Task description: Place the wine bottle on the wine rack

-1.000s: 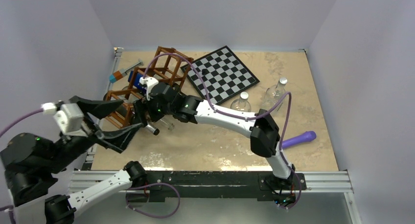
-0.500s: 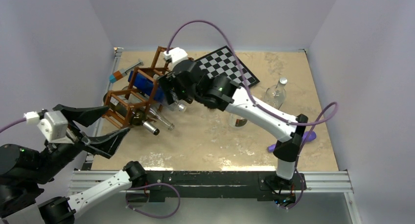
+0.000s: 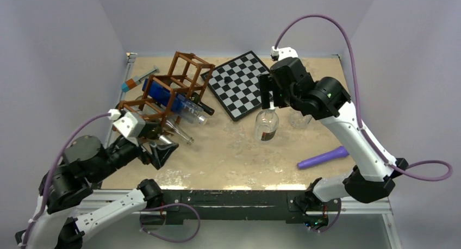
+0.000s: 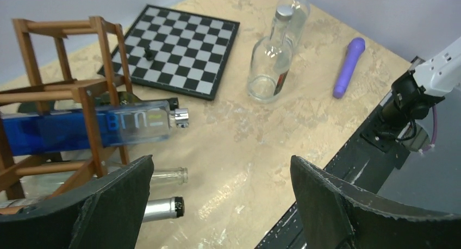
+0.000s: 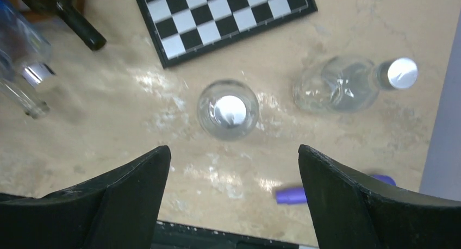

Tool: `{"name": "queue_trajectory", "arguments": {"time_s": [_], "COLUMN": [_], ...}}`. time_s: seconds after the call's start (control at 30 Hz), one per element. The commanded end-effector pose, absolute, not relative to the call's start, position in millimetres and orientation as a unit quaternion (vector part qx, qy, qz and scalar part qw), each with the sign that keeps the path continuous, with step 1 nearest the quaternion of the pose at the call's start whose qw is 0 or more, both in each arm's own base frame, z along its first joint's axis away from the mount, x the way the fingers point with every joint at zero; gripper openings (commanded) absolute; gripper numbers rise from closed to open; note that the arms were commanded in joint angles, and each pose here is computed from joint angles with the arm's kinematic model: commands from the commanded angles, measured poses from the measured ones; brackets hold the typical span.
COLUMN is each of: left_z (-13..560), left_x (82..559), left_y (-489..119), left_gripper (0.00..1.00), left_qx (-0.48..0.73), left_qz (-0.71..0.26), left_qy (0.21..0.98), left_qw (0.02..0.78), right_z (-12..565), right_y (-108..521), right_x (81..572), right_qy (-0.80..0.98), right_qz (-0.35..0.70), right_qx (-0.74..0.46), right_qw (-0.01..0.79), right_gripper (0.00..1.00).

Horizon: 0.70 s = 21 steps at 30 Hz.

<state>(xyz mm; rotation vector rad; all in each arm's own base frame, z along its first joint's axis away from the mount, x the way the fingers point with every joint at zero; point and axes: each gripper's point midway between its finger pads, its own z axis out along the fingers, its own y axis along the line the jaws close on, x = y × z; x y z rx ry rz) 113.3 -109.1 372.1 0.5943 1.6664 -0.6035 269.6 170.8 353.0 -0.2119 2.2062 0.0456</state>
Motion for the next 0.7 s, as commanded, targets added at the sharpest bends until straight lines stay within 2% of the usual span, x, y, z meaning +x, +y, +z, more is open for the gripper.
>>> {"name": "queue_trajectory", "arguments": {"time_s": [0.0, 0.23, 0.47, 0.67], "left_z": [358, 308, 309, 314], "left_x": [123, 140, 179, 188], "left_y": [-139, -174, -174, -171], "left_gripper": [0.99, 0.99, 0.99, 0.99], "left_qx": [0.259, 0.235, 0.136, 0.177], "left_qz": [-0.284, -0.287, -0.24, -0.208], "left_qy": [0.737, 0.801, 0.827, 0.81], "left_qw": [0.556, 0.469, 0.49, 0.519], "right_z": [312, 277, 244, 225], "right_y": [164, 168, 185, 183], "right_x": [245, 251, 266, 287], "right_qy": [0.926, 0.949, 0.957, 0.961], "right_qz": [0.029, 0.028, 0.046, 0.025], "right_qx": [-0.104, -0.126, -0.139, -0.124], "right_qw": [0.361, 0.289, 0.25, 0.247], "right_gripper": [0.93, 0.93, 0.81, 0.79]}}
